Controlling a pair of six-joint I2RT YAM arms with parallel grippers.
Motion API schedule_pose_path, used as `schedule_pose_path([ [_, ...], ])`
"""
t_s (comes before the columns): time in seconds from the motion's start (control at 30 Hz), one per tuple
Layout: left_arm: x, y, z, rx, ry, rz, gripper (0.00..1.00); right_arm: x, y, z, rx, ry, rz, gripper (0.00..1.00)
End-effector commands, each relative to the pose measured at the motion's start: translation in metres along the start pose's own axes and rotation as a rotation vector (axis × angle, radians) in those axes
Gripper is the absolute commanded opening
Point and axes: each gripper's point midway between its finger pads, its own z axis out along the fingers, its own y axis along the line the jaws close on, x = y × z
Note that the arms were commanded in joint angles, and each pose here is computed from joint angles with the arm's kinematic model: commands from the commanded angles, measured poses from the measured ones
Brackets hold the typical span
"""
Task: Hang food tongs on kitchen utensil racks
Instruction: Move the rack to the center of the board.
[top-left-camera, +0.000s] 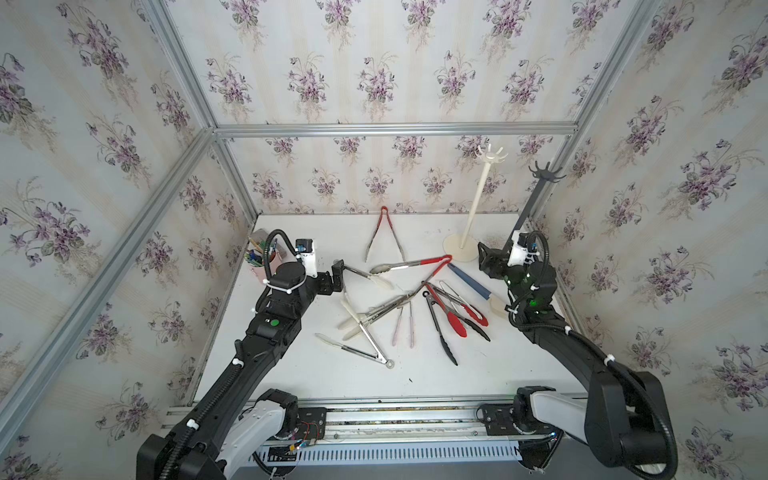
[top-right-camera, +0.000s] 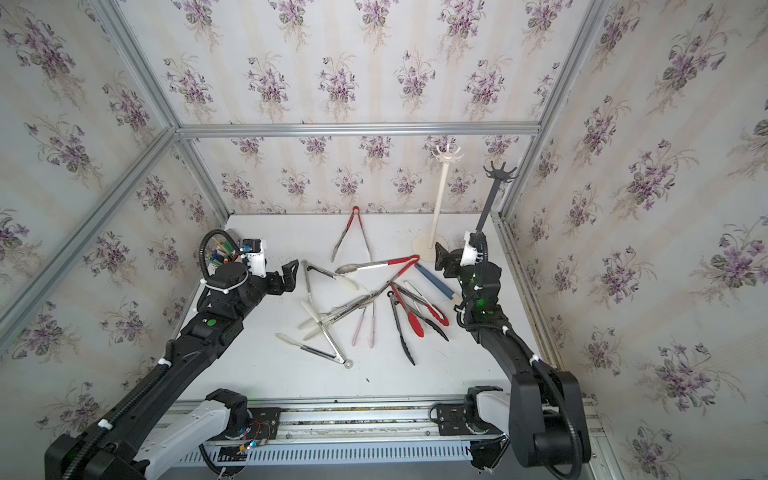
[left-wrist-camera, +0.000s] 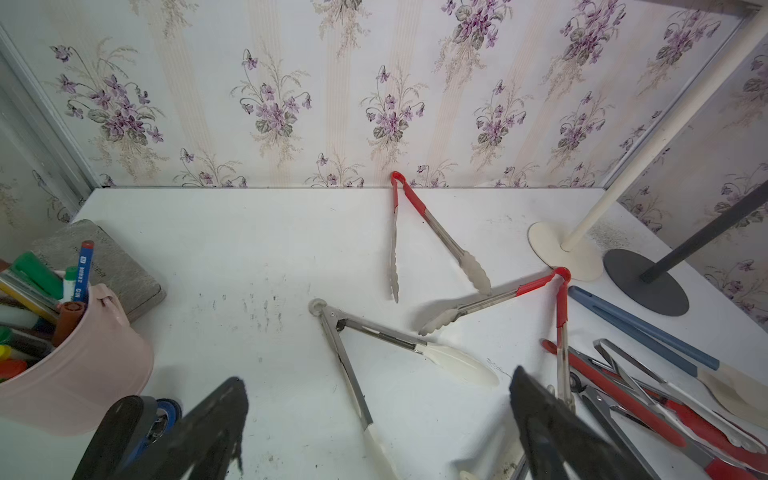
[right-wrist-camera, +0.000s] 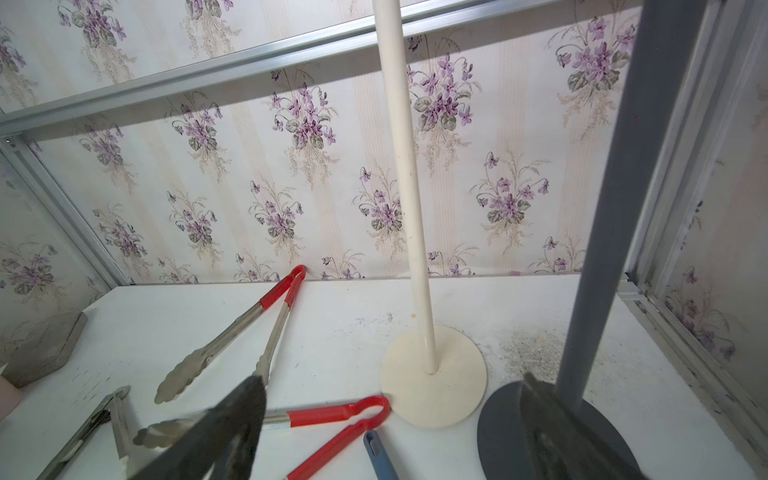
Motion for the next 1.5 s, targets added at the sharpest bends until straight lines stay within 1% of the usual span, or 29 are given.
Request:
schedule_pose_path([
  [0.0,0.000,-0.002,-0.003,0.013,-0.005,-0.023,0.99,-0.022,0.008,0.022,-0.050,-0.072,0.016,0.93],
  [0.1,0.003,-0.003,-0.008,0.023,-0.005,-0.034,0.99,-0.027,0.011,0.048,-0.055,-0.075,0.009,0.91],
  [0.2,0.006,-0.003,-0.014,0.026,-0.010,-0.047,0.99,-0.028,0.007,0.068,-0.039,-0.077,0.015,0.90],
  [0.37,0.009,-0.005,-0.023,0.041,-0.008,-0.059,0.99,-0.028,-0.002,0.100,0.000,-0.063,-0.015,0.88],
  [0.5,0.011,-0.004,-0.028,0.040,0.001,-0.060,0.99,-0.029,-0.013,0.117,0.060,-0.063,-0.037,0.84],
  [0.7,0.013,-0.002,-0.031,0.026,0.012,-0.056,0.99,-0.030,-0.018,0.139,0.073,-0.064,-0.055,0.79],
  [0.9,0.014,0.000,-0.030,0.015,0.019,-0.052,0.99,-0.032,-0.022,0.154,0.089,-0.062,-0.063,0.77],
  [1.3,0.020,0.001,-0.030,0.011,0.033,-0.045,0.99,-0.033,-0.020,0.170,0.077,-0.067,-0.055,0.49],
  [1.47,0.023,0.002,-0.030,0.012,0.036,-0.043,0.99,-0.031,-0.017,0.173,0.056,-0.065,-0.057,0.43],
])
